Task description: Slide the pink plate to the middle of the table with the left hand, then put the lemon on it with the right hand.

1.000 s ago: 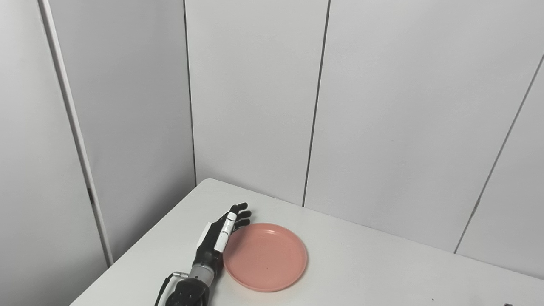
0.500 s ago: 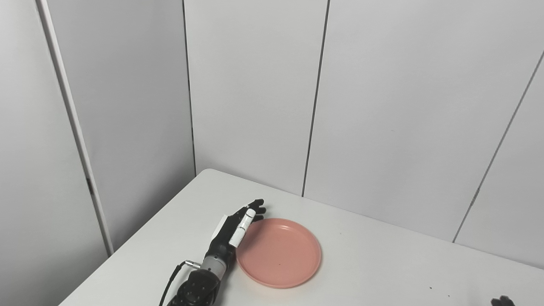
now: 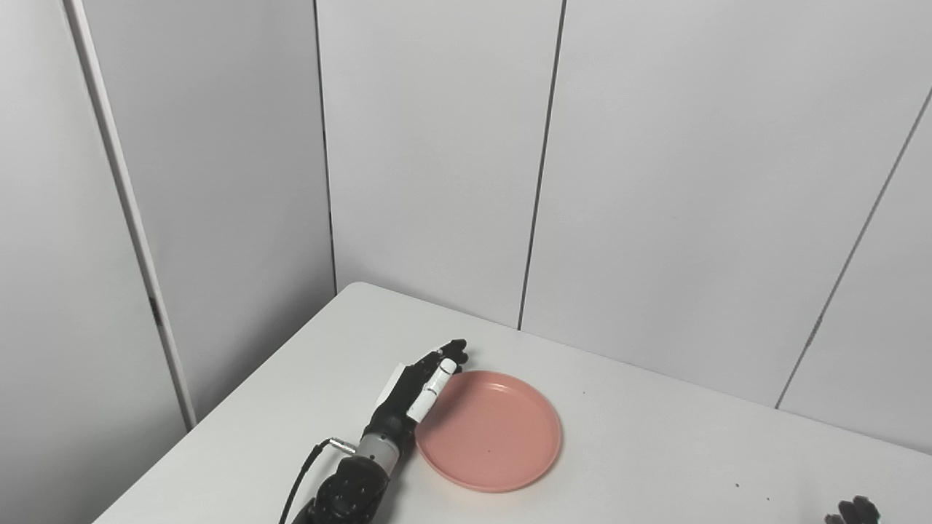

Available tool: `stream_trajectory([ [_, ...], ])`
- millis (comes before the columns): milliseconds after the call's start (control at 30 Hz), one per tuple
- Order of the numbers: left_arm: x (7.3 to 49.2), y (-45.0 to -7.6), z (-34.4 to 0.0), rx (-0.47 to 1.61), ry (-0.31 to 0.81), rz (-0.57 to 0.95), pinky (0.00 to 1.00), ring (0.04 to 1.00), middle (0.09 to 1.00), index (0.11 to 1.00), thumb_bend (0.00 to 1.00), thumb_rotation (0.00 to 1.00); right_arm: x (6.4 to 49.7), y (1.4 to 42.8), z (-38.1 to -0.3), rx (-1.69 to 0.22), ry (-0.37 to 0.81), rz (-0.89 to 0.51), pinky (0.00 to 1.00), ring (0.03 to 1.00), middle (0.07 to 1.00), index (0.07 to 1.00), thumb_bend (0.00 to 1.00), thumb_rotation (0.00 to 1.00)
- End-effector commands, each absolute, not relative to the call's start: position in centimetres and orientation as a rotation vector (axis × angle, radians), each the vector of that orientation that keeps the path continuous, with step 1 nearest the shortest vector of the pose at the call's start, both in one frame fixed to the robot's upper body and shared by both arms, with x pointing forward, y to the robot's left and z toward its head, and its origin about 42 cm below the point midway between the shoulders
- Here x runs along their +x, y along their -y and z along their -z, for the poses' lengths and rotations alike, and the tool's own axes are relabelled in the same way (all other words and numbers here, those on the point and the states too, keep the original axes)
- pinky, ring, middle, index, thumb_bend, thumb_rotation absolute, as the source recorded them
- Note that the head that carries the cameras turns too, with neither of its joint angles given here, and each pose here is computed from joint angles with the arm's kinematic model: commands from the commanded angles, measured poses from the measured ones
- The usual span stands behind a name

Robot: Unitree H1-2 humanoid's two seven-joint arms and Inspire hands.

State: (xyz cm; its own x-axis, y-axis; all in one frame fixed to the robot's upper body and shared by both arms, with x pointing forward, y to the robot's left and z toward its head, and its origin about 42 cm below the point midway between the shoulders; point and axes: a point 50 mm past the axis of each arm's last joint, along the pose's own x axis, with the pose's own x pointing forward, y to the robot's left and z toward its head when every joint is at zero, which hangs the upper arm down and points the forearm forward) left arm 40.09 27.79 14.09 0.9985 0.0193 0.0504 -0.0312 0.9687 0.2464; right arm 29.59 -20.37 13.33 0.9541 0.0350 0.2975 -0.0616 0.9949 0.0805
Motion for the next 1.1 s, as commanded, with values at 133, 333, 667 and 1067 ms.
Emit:
stream_trajectory([
  [133, 40.5, -25.3, -15.2, 0.262, 0.035, 0.05, 0.85, 0.854, 0.848, 0.833, 0.61, 1.0, 29.9, 20.0, -14.2, 0.083, 0.365, -0.042, 1.0, 1.0, 1.0, 1.0, 0.65, 1.0],
  [333, 40.3, -24.5, -15.6, 0.265, 0.035, 0.078, 0.84, 0.852, 0.85, 0.835, 0.59, 1.0, 30.1, 19.4, -14.4, 0.084, 0.371, -0.05, 1.0, 1.0, 1.0, 1.0, 0.67, 0.97],
  [667, 40.0, -21.6, -15.5, 0.295, 0.077, 0.131, 0.87, 0.871, 0.877, 0.854, 0.6, 1.0, 30.3, 19.1, -14.6, 0.074, 0.375, -0.046, 1.0, 1.0, 1.0, 1.0, 0.69, 0.95],
  [1067, 39.1, -18.2, -15.9, 0.322, 0.123, 0.166, 0.84, 0.87, 0.873, 0.852, 0.56, 1.0, 30.3, 18.9, -14.6, 0.072, 0.373, -0.041, 1.0, 1.0, 1.0, 1.0, 0.68, 0.95],
])
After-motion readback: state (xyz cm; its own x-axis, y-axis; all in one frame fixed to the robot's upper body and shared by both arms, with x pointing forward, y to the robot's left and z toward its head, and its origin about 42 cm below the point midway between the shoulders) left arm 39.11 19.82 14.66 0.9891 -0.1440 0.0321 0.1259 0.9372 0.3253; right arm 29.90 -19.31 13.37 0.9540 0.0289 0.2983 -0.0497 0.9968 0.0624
